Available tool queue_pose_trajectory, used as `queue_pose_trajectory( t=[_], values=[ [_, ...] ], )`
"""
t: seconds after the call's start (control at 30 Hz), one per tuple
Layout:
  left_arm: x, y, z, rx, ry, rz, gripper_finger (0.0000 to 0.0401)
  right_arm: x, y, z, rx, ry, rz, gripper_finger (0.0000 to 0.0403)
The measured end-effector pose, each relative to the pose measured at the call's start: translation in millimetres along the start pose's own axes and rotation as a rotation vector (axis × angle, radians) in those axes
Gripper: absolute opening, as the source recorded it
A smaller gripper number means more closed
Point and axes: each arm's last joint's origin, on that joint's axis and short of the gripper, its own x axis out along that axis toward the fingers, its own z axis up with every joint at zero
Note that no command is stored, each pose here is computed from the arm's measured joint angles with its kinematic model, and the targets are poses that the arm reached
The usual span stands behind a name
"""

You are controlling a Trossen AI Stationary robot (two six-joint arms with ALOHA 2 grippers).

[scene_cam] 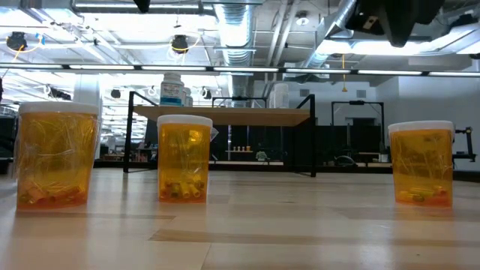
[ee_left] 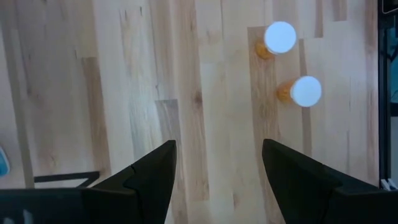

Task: Pick and place medicine bottles onto shelf by color
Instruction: Put the right orange pill bottle on the shelf

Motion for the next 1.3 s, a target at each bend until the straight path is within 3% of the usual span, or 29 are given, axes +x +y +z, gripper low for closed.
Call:
queue_pose_trajectory(
  t=[0.17, 0.27, 0.53, 0.77, 1.03, 1.3],
  values=[
    [0.0, 0.0, 0.0, -0.001, -0.001, 0.000, 0.0224, 6.4, 0.2, 2.5, -0.001, 0.009, -0.010, 0.0255],
    [0.0, 0.0, 0.0, 0.001, 0.000, 0.000, 0.0224, 16.5, 0.4, 4.5, -0.001, 0.036, -0.029, 0.0275],
    [-0.1, 1.0, 0.2, 0.010, -0.005, 0.034, 0.0224, 41.2, -2.7, 6.7, 0.069, 0.132, -0.076, 0.0277],
    [-0.2, 1.7, 0.2, 0.013, -0.005, 0.052, 0.0224, 61.1, 8.5, 3.4, -0.013, 0.187, -0.093, 0.0276],
    [0.0, 1.7, 0.3, 0.015, -0.005, 0.052, 0.0224, 64.3, 12.4, 4.6, -0.046, 0.131, -0.182, 0.0276],
    [-0.1, 1.6, 0.6, 0.016, -0.009, 0.052, 0.0224, 63.8, 12.4, 4.3, -0.051, 0.130, -0.185, 0.0276]
  ],
)
